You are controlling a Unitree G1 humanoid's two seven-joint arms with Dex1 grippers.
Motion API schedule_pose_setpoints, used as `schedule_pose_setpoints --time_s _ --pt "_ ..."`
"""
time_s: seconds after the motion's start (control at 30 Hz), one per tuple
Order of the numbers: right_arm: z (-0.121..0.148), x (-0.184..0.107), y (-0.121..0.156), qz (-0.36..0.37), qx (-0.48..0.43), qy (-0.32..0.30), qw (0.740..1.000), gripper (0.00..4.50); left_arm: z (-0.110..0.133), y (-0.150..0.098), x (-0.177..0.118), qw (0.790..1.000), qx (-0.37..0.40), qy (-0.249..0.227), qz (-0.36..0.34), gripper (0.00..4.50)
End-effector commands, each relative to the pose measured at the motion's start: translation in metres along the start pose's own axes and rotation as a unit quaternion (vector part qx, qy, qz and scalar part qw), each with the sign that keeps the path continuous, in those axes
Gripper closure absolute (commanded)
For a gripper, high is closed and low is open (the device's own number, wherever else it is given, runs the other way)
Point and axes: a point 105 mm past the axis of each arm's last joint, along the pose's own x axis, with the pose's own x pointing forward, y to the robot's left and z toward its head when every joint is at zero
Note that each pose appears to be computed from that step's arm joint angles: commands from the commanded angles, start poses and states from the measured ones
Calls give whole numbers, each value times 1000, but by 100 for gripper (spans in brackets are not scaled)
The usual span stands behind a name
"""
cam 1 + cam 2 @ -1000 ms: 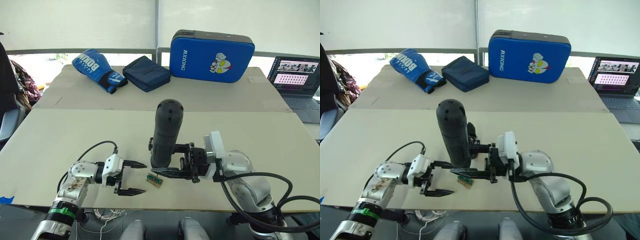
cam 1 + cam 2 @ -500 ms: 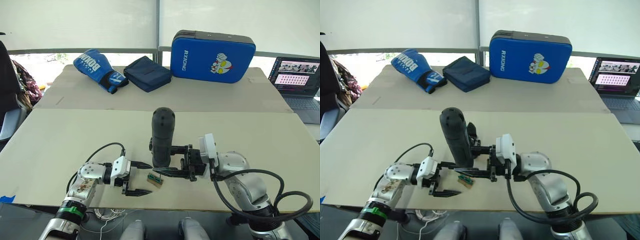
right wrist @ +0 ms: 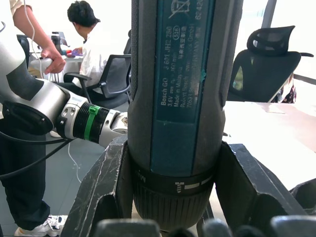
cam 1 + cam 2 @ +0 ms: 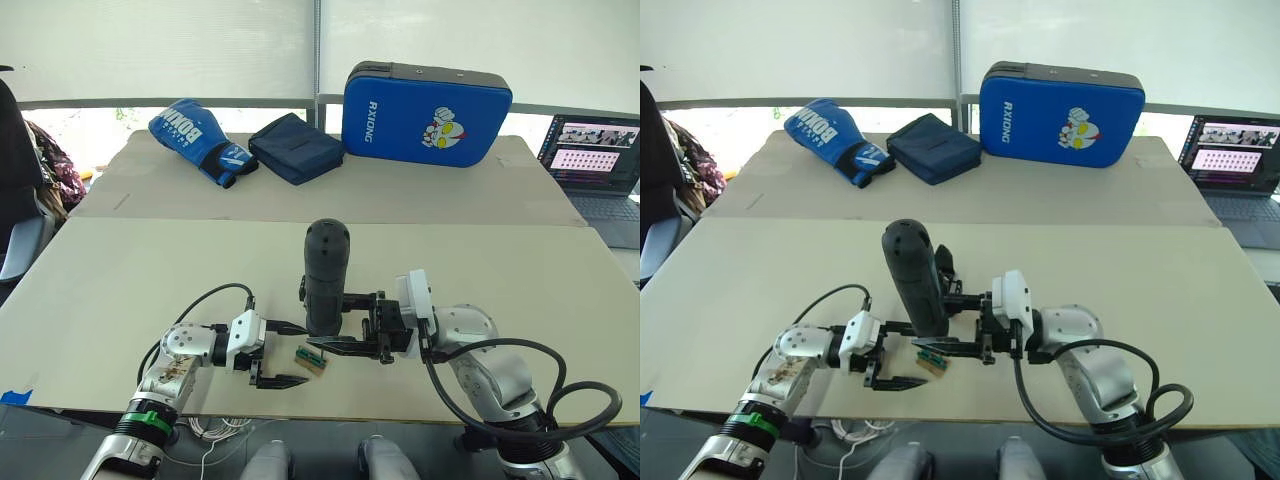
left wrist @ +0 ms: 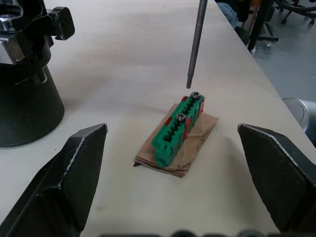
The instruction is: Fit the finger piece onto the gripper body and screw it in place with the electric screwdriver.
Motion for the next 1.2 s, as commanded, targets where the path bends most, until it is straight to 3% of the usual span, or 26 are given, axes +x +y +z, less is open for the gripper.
schedule_pose_setpoints --time_s 0.03,1.2 --pt "16 2 4 11 -27 -26 999 258 1 -6 11 1000 -7 -3 -17 0" --pt "14 4 6 15 -30 -18 999 258 -11 -7 3 1000 -12 14 4 0"
